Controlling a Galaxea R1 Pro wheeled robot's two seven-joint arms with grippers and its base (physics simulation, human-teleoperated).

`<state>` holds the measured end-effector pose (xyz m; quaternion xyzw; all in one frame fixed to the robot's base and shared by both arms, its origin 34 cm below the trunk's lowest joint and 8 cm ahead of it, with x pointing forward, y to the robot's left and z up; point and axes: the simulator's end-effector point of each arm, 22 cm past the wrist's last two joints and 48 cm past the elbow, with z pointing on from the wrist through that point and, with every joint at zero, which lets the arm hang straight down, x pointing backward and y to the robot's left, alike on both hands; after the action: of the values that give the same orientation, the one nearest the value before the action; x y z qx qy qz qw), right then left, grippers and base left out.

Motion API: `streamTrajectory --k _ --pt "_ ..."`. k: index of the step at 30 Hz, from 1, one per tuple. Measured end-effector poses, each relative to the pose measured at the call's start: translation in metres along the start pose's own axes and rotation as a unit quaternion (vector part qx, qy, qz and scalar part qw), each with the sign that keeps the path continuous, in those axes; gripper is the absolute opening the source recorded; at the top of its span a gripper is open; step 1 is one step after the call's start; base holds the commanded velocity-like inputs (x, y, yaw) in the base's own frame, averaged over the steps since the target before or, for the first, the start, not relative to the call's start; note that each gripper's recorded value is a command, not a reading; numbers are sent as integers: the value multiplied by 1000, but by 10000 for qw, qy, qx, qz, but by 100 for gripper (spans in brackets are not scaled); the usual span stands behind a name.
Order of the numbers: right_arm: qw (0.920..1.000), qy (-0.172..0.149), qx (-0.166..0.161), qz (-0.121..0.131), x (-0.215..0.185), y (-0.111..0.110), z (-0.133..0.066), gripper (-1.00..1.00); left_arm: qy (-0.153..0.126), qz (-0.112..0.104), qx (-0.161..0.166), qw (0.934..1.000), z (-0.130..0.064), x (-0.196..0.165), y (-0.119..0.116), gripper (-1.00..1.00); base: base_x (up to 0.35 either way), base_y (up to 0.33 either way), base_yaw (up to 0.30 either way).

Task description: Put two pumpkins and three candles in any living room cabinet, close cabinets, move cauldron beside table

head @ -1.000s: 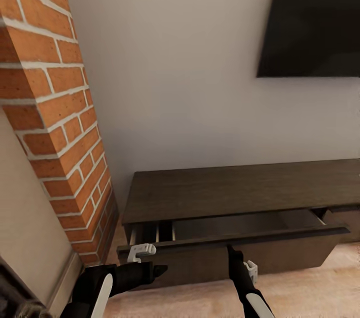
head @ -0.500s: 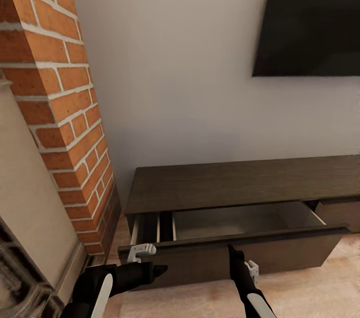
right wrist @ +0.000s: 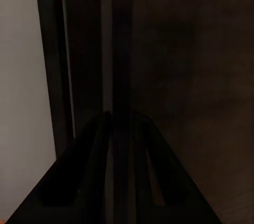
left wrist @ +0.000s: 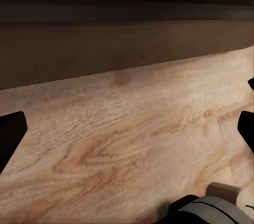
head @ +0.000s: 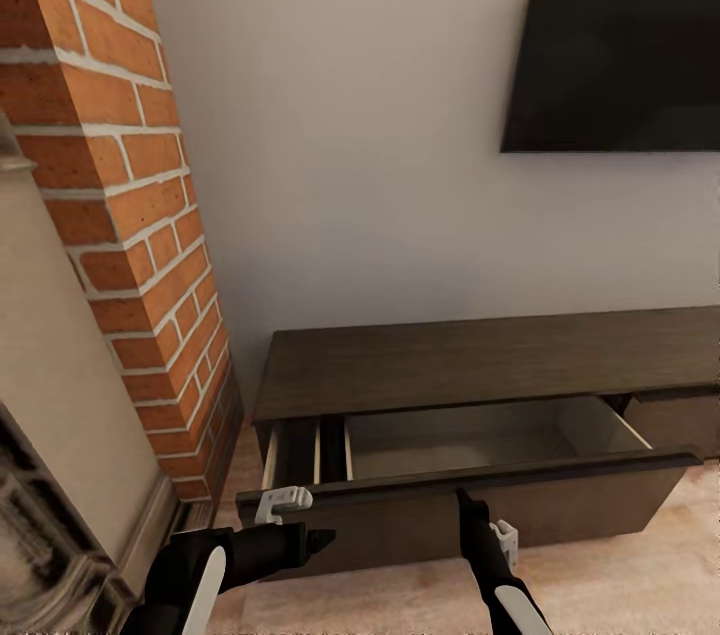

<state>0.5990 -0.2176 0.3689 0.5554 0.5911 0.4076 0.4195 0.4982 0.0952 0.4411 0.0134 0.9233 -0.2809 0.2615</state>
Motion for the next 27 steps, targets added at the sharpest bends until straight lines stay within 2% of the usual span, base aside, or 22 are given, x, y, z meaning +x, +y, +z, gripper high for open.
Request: streamTrajectory --k 27 --pt "10000 -9 -3 -12 -2 0 0 -100 -1 1 0 10000 0 0 0 100 -59 0 0"
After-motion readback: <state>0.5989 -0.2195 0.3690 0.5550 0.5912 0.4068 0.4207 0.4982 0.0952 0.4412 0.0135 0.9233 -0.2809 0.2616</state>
